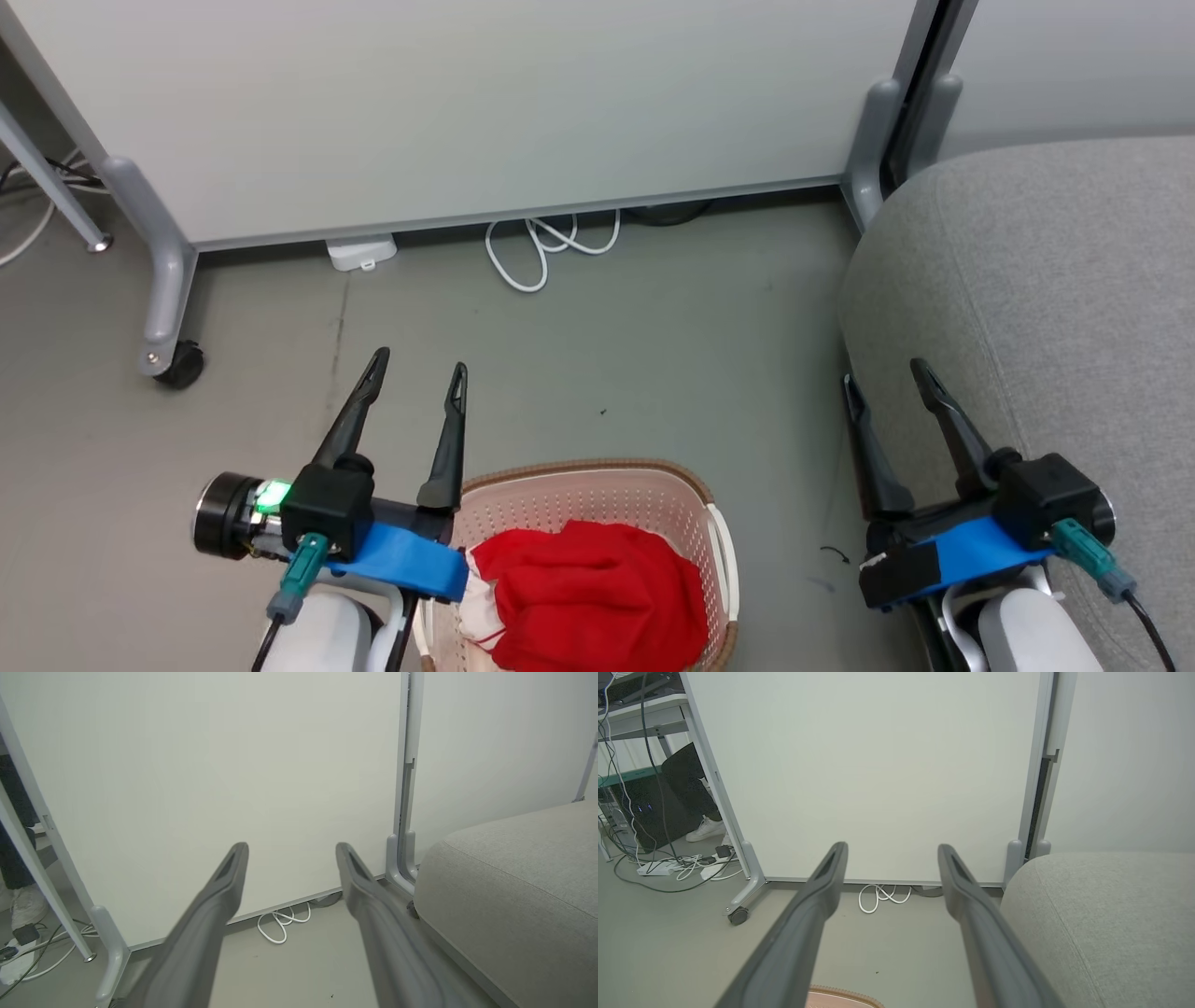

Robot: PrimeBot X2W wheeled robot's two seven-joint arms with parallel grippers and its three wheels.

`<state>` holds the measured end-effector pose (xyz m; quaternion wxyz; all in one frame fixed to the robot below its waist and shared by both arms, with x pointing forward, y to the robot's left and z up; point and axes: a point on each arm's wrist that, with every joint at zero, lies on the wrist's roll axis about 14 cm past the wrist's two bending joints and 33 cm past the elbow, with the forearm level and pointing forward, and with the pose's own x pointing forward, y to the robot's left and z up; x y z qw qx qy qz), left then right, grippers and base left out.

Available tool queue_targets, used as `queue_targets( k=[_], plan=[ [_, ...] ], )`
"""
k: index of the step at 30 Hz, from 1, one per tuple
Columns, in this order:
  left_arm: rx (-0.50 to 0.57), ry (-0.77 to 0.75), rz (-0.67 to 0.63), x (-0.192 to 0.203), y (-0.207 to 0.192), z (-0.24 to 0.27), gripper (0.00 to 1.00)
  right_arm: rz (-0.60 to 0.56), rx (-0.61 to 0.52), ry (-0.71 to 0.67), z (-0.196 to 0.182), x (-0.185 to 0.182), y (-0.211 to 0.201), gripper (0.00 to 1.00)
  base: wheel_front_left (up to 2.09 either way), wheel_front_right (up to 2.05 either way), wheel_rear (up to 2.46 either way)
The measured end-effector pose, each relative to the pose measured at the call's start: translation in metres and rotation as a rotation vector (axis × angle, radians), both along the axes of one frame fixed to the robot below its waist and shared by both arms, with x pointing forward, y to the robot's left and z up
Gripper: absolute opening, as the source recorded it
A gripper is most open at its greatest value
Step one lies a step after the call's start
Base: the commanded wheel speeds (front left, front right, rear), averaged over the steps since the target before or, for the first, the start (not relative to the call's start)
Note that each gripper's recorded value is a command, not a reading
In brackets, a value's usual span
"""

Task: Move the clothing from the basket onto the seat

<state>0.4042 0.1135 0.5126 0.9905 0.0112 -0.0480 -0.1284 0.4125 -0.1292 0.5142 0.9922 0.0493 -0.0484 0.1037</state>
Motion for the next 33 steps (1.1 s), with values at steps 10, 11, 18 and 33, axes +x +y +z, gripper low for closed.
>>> queue_targets(
  k=[10, 11, 18, 33],
  plan=[
    [0.09, 0.138, -0.139, 0.036, -0.025, -0.054, 1.0, -0.001, -0.013, -0.007, -0.006, 0.033, -0.001, 1.0, 0.0, 0.0, 0.0],
    [0.101, 0.153, -0.156, 0.039, -0.029, -0.061, 1.0, -0.002, -0.017, -0.004, -0.008, 0.036, -0.002, 1.0, 0.0, 0.0, 0.0],
    [0.189, 0.28, -0.325, 0.048, -0.064, -0.119, 1.0, -0.016, -0.037, 0.012, -0.022, 0.059, -0.009, 1.0, 0.0, 0.0, 0.0],
    [0.392, 0.588, -0.672, 0.019, -0.103, -0.252, 1.0, -0.036, -0.088, 0.089, -0.072, 0.088, -0.023, 1.0, 0.0, 0.0, 0.0]
  ],
)
